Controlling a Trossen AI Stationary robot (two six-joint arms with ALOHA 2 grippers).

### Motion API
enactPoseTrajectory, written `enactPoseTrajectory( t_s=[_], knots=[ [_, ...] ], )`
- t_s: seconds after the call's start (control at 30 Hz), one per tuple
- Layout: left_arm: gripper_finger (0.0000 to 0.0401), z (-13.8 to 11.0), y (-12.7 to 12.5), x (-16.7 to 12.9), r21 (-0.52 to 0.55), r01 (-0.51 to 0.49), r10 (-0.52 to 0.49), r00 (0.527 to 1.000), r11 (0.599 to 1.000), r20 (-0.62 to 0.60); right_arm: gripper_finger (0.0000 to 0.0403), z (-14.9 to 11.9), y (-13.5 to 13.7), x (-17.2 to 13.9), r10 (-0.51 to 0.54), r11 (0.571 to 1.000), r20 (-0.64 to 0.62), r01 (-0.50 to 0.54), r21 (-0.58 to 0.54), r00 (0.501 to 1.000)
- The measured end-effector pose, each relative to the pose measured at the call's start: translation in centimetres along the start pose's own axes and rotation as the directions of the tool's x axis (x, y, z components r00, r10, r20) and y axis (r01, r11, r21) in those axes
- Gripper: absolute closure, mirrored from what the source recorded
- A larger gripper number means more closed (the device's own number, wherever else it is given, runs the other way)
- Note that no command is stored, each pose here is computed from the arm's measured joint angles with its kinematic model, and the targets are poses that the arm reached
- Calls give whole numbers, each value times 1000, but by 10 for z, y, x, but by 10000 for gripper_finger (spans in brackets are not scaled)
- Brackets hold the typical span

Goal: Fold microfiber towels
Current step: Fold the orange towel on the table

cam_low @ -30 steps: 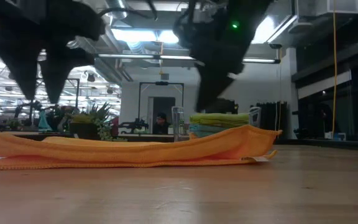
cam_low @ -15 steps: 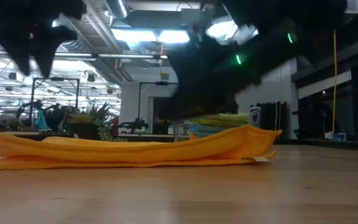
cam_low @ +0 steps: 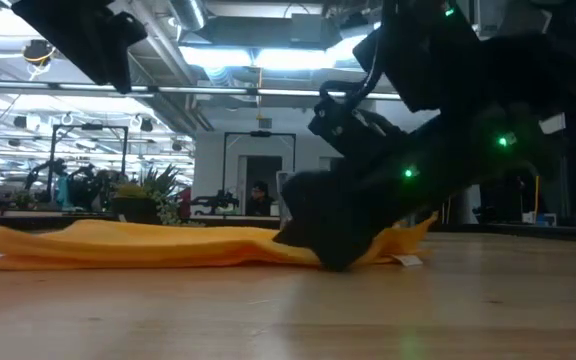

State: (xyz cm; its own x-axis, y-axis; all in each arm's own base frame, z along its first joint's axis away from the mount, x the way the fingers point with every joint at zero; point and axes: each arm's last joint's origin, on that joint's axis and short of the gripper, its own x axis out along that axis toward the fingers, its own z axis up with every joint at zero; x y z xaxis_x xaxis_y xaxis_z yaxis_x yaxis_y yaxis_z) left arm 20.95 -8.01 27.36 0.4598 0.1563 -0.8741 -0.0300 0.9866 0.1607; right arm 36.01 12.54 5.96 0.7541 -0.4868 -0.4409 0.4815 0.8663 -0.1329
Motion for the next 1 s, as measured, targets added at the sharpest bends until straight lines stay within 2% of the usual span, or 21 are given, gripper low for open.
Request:
enactPoseTrajectory(
  t_s=[0.1,0.23,0.37,0.53,0.7,1.0],
  knots=[
    [222,0,-1,1,-30,5,-5,1000,1000,-4,237,14,-2,-11,-34,998,35,36,-60,999],
    [222,2,-8,2,-74,31,-29,999,997,22,237,52,-4,-35,-106,988,155,122,-99,982],
    [222,5,-24,15,-90,113,-104,990,989,96,237,63,-7,-47,-160,976,187,184,-120,969],
    [222,2,-46,50,-86,207,-184,958,975,222,237,52,-7,-45,-168,982,139,177,-59,976],
    [222,-9,-62,83,-76,241,-213,939,968,269,237,32,-8,-34,-131,991,44,132,-26,990],
    [222,-20,-78,130,-71,213,-195,960,974,203,237,17,-20,-9,-92,995,-81,94,16,992]
  ],
)
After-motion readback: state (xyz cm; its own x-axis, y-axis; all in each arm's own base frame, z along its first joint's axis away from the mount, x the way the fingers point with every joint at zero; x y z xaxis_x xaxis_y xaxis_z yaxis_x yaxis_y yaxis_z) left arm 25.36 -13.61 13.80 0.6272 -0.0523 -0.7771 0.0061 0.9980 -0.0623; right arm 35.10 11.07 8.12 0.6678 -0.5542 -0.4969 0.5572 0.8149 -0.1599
